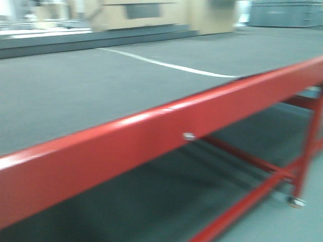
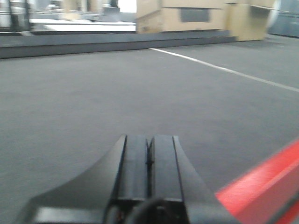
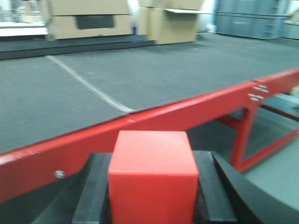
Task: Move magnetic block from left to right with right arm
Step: 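Drive the base away from the table holding the cube in the right gripper, then turn the base past the chair toward the second table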
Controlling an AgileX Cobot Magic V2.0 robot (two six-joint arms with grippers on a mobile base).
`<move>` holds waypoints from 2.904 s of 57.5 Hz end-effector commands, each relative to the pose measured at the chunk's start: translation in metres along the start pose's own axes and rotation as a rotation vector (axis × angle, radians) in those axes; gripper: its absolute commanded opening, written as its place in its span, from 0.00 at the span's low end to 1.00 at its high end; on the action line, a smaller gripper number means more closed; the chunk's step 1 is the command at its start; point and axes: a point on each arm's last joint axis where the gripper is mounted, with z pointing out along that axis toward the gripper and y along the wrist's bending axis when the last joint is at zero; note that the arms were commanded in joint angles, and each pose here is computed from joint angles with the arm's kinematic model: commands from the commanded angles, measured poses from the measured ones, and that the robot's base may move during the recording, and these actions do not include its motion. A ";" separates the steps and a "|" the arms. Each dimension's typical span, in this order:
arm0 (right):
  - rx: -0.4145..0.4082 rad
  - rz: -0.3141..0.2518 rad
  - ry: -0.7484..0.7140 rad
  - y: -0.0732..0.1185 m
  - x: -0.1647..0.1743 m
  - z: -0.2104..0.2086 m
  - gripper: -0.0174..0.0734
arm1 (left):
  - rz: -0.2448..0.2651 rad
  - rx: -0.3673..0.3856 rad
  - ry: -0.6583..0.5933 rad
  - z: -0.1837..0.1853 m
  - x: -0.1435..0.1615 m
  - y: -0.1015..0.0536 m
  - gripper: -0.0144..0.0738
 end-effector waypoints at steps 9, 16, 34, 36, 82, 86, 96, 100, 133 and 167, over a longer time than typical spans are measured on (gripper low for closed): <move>0.008 -0.007 -0.105 0.000 -0.016 -0.001 0.56 | -0.010 -0.001 -0.082 -0.001 -0.005 0.000 0.02; 0.008 -0.007 -0.105 0.000 -0.016 -0.001 0.56 | -0.010 -0.001 -0.082 -0.001 -0.005 0.000 0.02; 0.008 -0.007 -0.105 0.000 -0.016 -0.001 0.56 | -0.010 -0.001 -0.082 -0.001 -0.005 0.000 0.02; 0.008 -0.007 -0.105 0.000 -0.016 -0.001 0.56 | -0.010 -0.001 -0.082 -0.001 -0.005 0.000 0.02; 0.008 -0.007 -0.105 0.000 -0.016 -0.001 0.56 | -0.010 -0.001 -0.082 -0.001 -0.005 0.000 0.02; 0.008 -0.007 -0.105 0.000 -0.016 -0.001 0.56 | -0.010 -0.001 -0.082 -0.001 -0.005 0.000 0.02; 0.008 -0.007 -0.105 0.000 -0.016 -0.001 0.56 | -0.010 -0.001 -0.082 -0.001 -0.005 0.000 0.02; 0.008 -0.007 -0.105 0.000 -0.016 -0.001 0.56 | -0.010 -0.001 -0.082 -0.001 -0.005 0.000 0.02; 0.008 -0.007 -0.105 0.000 -0.016 -0.001 0.56 | -0.010 -0.001 -0.082 -0.001 -0.005 0.000 0.02; 0.008 -0.007 -0.105 0.000 -0.016 -0.001 0.56 | -0.010 -0.001 -0.082 -0.001 -0.005 0.000 0.02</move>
